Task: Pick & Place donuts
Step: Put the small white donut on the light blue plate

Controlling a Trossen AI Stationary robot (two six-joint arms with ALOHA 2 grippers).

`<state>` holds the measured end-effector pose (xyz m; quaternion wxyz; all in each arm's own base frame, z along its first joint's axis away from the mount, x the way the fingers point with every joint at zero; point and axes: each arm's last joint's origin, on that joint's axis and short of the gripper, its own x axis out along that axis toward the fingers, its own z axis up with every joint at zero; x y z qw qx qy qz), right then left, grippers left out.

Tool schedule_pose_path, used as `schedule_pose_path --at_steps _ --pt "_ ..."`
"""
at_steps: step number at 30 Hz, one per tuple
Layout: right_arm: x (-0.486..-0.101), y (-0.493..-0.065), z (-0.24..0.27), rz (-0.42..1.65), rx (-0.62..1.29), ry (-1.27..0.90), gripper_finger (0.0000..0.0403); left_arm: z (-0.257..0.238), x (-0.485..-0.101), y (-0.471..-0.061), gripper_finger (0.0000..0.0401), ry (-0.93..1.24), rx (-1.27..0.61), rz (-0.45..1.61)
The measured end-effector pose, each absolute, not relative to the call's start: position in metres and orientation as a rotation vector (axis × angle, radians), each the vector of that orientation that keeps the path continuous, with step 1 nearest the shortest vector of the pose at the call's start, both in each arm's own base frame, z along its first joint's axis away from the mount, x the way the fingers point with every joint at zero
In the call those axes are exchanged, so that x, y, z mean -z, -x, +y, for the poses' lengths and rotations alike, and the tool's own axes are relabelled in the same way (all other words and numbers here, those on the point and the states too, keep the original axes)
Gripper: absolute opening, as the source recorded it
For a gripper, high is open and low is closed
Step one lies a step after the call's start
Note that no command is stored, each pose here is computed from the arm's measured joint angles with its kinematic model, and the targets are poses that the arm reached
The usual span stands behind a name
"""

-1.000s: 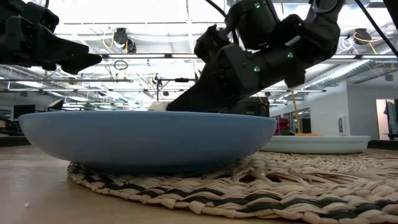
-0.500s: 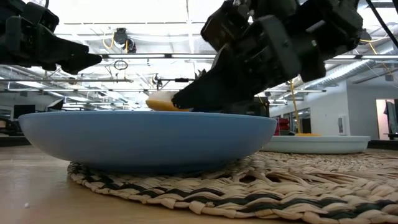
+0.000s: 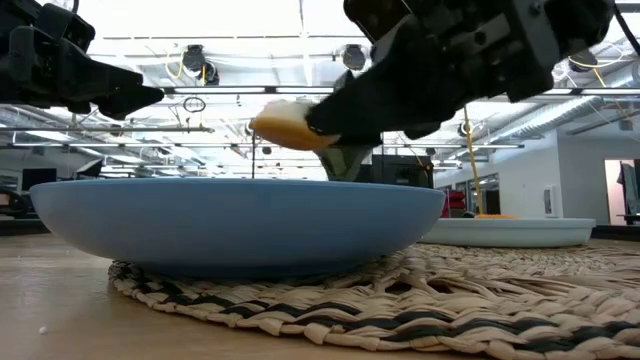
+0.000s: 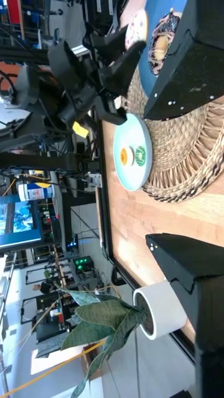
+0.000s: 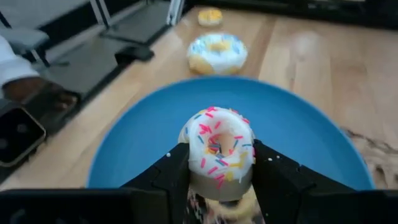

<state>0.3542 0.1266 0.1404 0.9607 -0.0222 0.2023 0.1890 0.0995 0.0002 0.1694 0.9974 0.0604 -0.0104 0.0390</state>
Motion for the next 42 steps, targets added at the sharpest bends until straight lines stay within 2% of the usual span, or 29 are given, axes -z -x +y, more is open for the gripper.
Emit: schedule_pose_path --at_steps 15,23,31,42 --pt "-0.148 -0.332 0.105 0.721 -0.314 0.040 0.0142 0.000 -0.169 -0.099 0.0306 -0.121 -0.078 -0.021" --pt "-0.153 -0.321 0.096 0.680 -0.213 0.052 0.0143 0.000 -0.169 -0.099 0.0306 -0.121 -0.078 -0.021" --pt "-0.165 -0.302 0.090 0.607 -0.202 0.045 0.0143 0.000 -0.169 -0.099 0.0306 -0.121 -0.078 -0.020" --pt "-0.164 -0.249 0.065 0.547 0.040 0.034 0.0141 0.000 -0.169 -0.099 0.0306 -0.121 -0.077 -0.021"
